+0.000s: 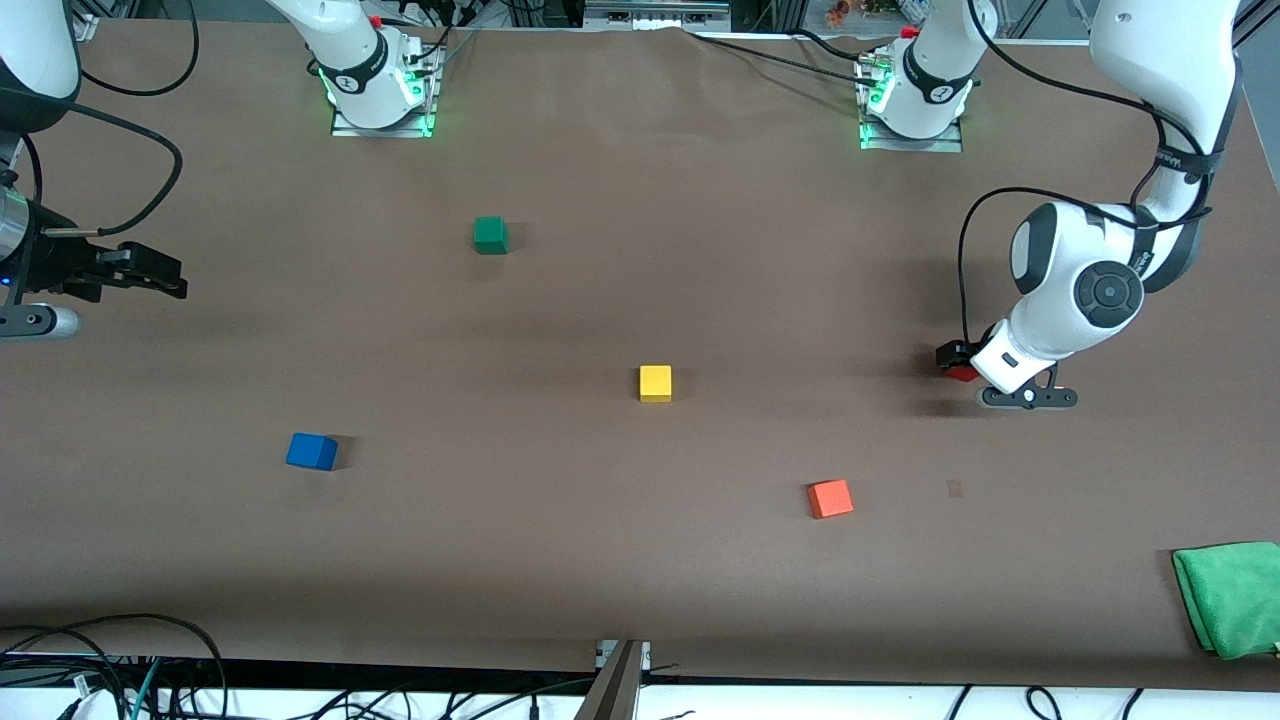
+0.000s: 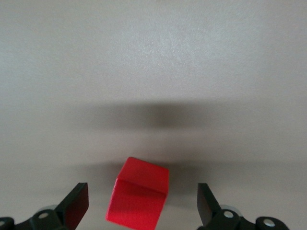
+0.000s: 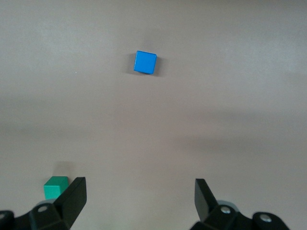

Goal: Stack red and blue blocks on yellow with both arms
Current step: 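Close the left gripper on the red cube and lift it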

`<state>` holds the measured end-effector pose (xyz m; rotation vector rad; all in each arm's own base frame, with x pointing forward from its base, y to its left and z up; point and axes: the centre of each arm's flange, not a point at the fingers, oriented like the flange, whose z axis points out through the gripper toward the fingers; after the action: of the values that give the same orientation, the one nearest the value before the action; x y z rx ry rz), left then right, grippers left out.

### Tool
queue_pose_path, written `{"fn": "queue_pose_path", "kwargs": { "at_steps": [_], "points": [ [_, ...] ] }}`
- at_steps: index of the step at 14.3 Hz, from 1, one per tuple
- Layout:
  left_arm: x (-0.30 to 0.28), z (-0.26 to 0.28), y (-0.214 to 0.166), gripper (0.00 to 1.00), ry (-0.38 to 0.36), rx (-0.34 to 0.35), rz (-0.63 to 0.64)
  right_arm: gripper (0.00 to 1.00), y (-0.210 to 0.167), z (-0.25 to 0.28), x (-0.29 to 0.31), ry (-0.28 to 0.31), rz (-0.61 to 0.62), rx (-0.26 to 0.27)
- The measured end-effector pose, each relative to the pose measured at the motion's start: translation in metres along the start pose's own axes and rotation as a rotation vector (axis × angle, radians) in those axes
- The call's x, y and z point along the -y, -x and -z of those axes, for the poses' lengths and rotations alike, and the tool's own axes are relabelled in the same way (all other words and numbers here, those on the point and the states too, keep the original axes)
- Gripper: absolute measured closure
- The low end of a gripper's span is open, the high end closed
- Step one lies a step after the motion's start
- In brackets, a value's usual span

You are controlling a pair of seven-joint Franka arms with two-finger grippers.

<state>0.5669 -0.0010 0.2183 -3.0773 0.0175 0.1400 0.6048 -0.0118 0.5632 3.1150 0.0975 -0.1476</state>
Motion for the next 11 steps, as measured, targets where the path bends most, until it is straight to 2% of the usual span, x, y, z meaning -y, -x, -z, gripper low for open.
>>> {"fn": "queue_pose_path", "kwargs": {
  "at_steps": [8, 11],
  "points": [
    [0.001, -0.012, 0.000, 0.00, 0.001, 0.008, 0.002, 0.00, -0.002, -0.005, -0.004, -0.001, -0.006, 0.009],
    [-0.001, -0.027, 0.005, 0.00, 0.001, 0.040, -0.003, 0.00, -0.002, -0.007, -0.006, -0.002, -0.010, 0.012]
  ]
}}
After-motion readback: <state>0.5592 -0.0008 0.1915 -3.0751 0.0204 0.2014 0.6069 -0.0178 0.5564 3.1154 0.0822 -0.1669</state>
